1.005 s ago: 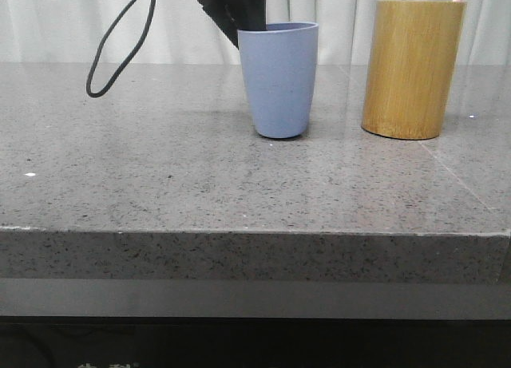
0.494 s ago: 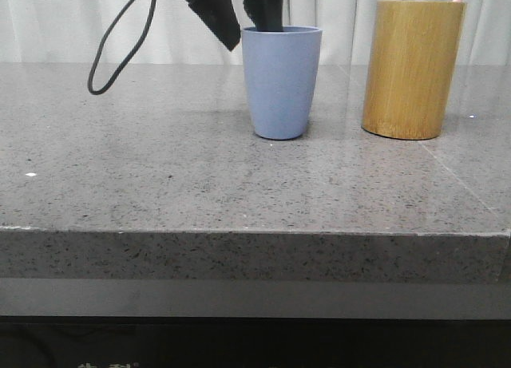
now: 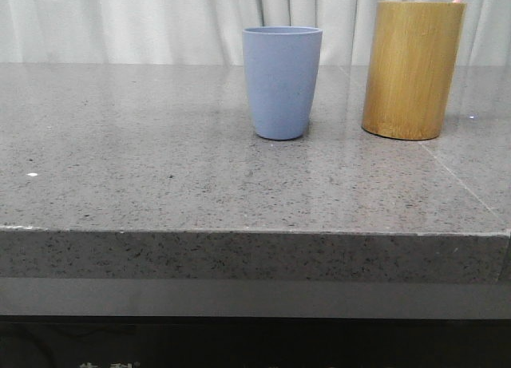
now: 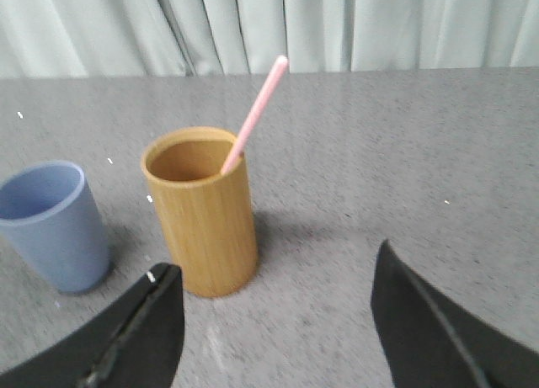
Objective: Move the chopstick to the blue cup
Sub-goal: 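Lower the right gripper over the bamboo holder and grasp the pink stick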
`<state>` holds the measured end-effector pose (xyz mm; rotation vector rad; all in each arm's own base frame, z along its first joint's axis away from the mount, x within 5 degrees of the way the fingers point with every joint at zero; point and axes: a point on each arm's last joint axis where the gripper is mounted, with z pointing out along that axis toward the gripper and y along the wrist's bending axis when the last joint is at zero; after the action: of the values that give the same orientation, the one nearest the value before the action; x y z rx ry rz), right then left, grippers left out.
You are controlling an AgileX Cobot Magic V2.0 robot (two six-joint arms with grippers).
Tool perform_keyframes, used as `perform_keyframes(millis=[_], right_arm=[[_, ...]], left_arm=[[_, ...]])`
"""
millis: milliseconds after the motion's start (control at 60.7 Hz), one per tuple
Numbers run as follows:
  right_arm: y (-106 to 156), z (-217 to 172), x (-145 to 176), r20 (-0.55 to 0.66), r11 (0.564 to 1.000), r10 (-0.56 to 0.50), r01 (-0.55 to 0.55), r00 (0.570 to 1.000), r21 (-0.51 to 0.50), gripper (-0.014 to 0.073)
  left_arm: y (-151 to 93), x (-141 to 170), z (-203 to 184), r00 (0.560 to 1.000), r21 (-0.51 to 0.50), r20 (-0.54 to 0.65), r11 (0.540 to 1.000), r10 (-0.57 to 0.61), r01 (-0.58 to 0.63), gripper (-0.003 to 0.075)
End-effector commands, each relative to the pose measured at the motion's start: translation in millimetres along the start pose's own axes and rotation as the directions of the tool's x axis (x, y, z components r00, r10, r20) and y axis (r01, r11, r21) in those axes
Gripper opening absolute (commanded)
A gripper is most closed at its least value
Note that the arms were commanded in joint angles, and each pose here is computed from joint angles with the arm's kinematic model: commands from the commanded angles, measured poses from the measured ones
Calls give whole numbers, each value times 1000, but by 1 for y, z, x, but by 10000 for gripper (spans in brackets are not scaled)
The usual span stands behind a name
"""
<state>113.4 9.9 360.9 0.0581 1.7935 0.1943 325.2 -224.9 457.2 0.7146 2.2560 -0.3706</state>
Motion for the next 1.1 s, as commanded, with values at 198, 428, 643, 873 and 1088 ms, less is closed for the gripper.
perform_keyframes(millis=[198,428,643,873,1088], right_arm=[[-3,39,-30,215,986,166,-166,962,-18,491],[-11,77,-30,226,974,215,-224,950,15,491],[-1,106,-46,195,971,235,-236,952,-19,489],[7,145,-54,172,968,249,-248,953,-33,489],[3,175,-50,160,943,330,-333,930,-9,489]], left_arm=[[-4,32,-83,980,-2,200,1000,-12,12,401],[-5,101,-107,962,-8,273,1000,-19,22,401],[-5,153,-119,942,-11,334,1000,-21,26,401],[-5,166,-126,929,-14,370,1000,-18,25,401],[-5,166,-126,929,-16,370,1000,-16,24,401]])
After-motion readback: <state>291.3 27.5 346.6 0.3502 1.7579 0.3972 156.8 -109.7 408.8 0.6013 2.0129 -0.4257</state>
